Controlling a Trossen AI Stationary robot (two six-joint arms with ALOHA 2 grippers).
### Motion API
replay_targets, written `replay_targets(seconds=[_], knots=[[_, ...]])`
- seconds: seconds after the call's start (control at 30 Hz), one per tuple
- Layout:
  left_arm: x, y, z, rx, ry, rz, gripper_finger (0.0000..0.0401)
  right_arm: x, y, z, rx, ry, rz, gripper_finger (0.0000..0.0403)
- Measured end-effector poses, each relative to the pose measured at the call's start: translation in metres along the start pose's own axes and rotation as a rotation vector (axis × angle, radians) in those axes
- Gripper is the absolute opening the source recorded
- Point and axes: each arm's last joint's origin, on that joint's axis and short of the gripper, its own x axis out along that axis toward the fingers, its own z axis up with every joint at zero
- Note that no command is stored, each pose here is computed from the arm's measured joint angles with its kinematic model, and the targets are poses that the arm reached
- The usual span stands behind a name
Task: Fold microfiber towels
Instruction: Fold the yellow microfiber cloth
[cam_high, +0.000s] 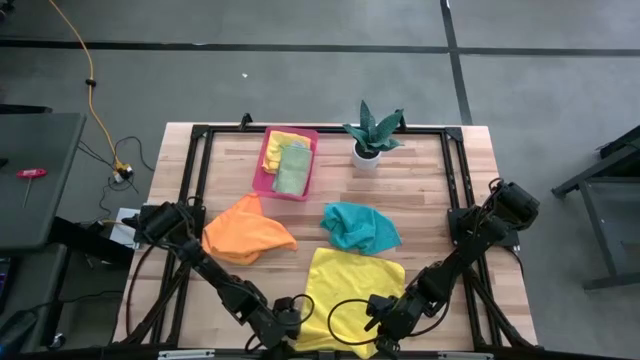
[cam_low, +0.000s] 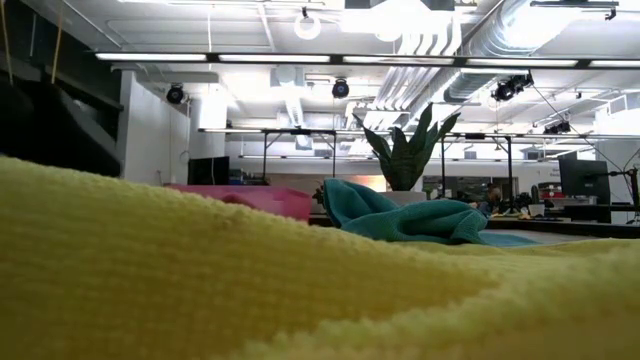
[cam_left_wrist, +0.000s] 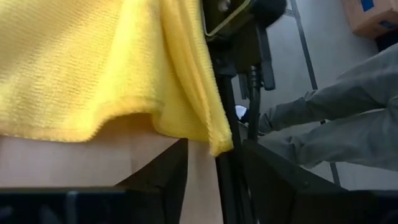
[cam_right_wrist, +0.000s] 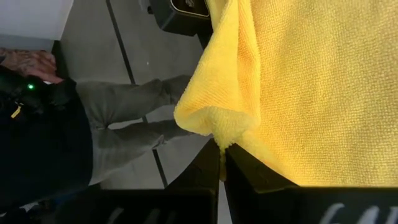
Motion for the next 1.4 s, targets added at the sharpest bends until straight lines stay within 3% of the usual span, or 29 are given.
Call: replay_targets(seconds=[0.47, 0.63, 0.77, 0.93, 1.13, 1.27, 1.4], knots=[[0.000, -0.002, 0.002, 0.016, -0.018, -0.025, 0.0056, 0.000, 0.000, 0.000, 0.000, -0.001, 0.000, 0.0000], [0.000, -0.002, 0.003, -0.006, -0.016, -0.028, 0.0009, 0.000, 0.000, 0.000, 0.000, 0.000, 0.000, 0.0000], [-0.003, -0.002, 0.005, -0.028, 0.008, -0.053, 0.0004, -0.001, 0.001, 0.000, -0.001, 0.000, 0.006, 0.0000], [-0.031, -0.007, 0.016, -0.016, 0.071, -0.093, 0.0001, -0.014, 0.012, -0.009, -0.025, 0.007, 0.057, 0.0000], [-0.088, -0.007, 0.038, 0.005, 0.061, -0.056, 0.0001, -0.019, 0.018, -0.026, 0.031, -0.024, 0.054, 0.0000], [-0.113, 0.007, 0.053, 0.020, 0.035, 0.002, 0.0000, -0.018, 0.015, -0.034, 0.110, -0.112, -0.008, 0.0000], [-0.118, 0.030, 0.068, 0.017, 0.019, 0.056, 0.0000, -0.018, 0.009, -0.037, 0.192, -0.186, -0.071, 0.0000]])
